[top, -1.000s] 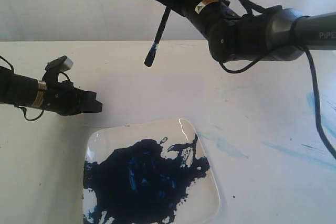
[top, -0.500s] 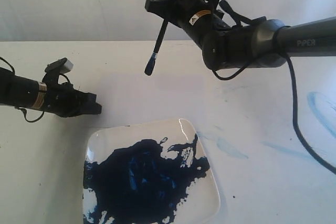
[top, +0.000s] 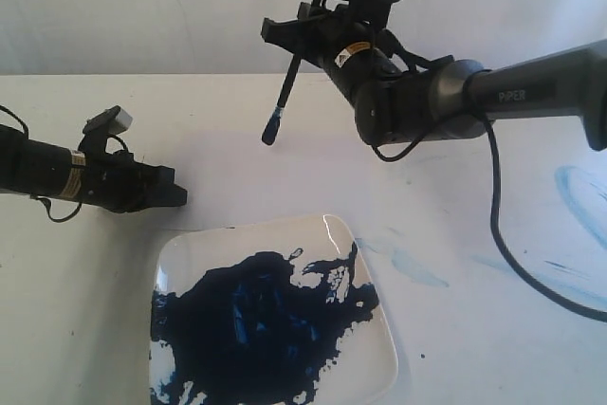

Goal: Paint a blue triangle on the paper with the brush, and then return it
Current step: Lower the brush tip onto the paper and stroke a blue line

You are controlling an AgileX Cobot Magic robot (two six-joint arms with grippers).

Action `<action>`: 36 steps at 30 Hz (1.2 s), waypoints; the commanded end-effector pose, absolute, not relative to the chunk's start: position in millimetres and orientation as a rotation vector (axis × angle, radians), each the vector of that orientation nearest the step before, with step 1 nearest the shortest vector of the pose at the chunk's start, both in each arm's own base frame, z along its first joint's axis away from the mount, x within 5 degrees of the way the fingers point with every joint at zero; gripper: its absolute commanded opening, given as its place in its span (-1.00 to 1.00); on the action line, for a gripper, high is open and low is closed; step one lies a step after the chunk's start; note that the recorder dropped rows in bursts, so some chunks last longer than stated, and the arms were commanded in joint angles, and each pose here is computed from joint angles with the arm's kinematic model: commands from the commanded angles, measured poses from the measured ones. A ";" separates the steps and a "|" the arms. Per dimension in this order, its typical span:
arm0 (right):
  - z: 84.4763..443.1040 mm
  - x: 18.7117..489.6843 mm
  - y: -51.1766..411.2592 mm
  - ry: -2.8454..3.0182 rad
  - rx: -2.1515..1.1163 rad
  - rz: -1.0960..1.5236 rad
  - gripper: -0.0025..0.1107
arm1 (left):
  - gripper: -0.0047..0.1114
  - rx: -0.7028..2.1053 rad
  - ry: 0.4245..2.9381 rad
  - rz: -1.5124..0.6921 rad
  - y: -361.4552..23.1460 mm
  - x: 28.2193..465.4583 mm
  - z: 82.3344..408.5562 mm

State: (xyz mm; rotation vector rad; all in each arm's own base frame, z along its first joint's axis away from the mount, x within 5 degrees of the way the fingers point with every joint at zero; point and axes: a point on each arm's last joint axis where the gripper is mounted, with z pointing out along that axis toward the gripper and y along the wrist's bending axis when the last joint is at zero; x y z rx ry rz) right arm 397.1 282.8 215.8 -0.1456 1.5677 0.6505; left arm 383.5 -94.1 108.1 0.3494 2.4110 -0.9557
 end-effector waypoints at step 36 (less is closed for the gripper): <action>216.4 399.8 277.4 1.694 -0.228 0.505 -0.96 | -0.92 0.361 2.454 -0.903 -92.4 382.7 96.6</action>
